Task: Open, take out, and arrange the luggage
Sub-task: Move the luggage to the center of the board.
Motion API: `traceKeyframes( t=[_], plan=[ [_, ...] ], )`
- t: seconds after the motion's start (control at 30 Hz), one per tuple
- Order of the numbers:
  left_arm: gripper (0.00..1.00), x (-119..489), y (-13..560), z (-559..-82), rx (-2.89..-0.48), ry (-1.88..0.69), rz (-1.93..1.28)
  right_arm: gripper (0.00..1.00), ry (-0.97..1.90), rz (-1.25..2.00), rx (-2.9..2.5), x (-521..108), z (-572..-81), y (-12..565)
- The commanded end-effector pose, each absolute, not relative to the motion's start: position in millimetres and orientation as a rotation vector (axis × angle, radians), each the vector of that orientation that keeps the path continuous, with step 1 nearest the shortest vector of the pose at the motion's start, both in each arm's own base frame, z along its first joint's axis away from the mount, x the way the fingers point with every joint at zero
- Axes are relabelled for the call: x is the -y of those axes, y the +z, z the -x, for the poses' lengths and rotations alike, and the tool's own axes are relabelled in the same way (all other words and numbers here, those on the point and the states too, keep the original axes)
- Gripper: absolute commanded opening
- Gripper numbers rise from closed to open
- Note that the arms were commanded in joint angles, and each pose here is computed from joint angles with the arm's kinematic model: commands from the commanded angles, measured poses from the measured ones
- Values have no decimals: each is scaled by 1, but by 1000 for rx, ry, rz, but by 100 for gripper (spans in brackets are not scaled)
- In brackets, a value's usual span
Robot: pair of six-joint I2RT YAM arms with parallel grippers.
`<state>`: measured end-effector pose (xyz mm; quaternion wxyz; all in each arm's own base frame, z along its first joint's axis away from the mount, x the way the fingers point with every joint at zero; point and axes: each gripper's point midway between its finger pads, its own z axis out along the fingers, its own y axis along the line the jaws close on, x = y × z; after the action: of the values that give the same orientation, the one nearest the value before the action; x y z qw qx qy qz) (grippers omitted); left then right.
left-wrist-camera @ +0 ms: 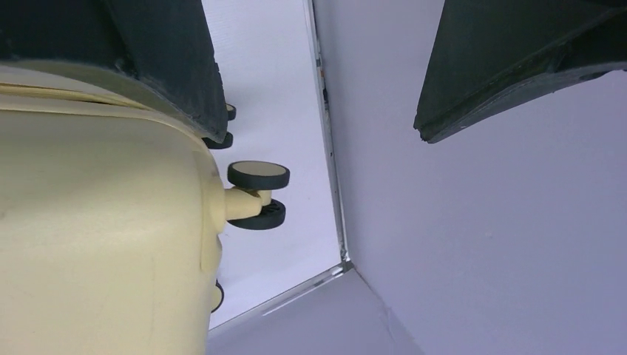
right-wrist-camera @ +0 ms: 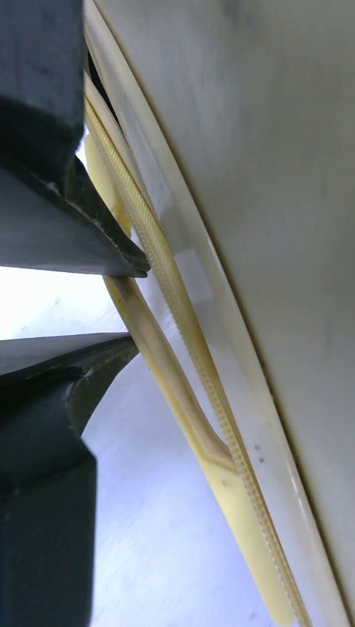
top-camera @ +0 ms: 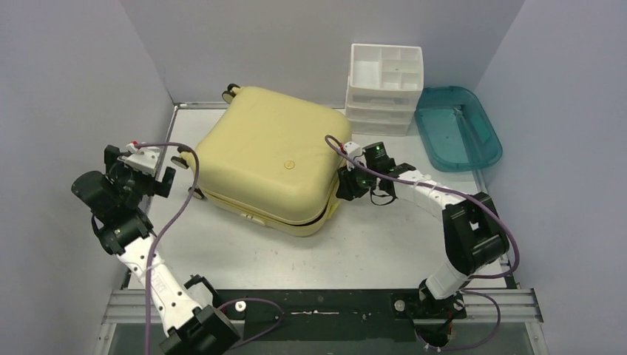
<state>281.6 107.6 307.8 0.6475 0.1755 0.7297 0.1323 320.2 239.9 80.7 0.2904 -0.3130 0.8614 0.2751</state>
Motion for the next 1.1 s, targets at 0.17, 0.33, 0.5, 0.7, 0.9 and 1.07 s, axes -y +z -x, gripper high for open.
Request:
traceKeyframes(
  t=[0.17,0.33,0.5,0.7,0.9,1.07],
  plan=[
    [97,-68,270,-294,-1590,58,-1073,58,400,1175,-2107,-185,-309,120],
    [97,-51,232,-302,-1598,-221,-1366,100,268,1244,-2024,-169,-311,166],
    [97,-47,215,-323,-1575,-295,-1501,100,157,1256,-1942,-153,-307,204],
    [97,-39,202,-333,-1562,-309,-1603,100,102,1251,-1872,-143,-300,235],
    [96,-41,200,-368,-1541,-154,-1594,100,170,1404,-1763,-155,-284,250],
    [96,-47,214,-400,-1485,115,-1539,100,205,1469,-1709,-160,-277,254]
  ],
)
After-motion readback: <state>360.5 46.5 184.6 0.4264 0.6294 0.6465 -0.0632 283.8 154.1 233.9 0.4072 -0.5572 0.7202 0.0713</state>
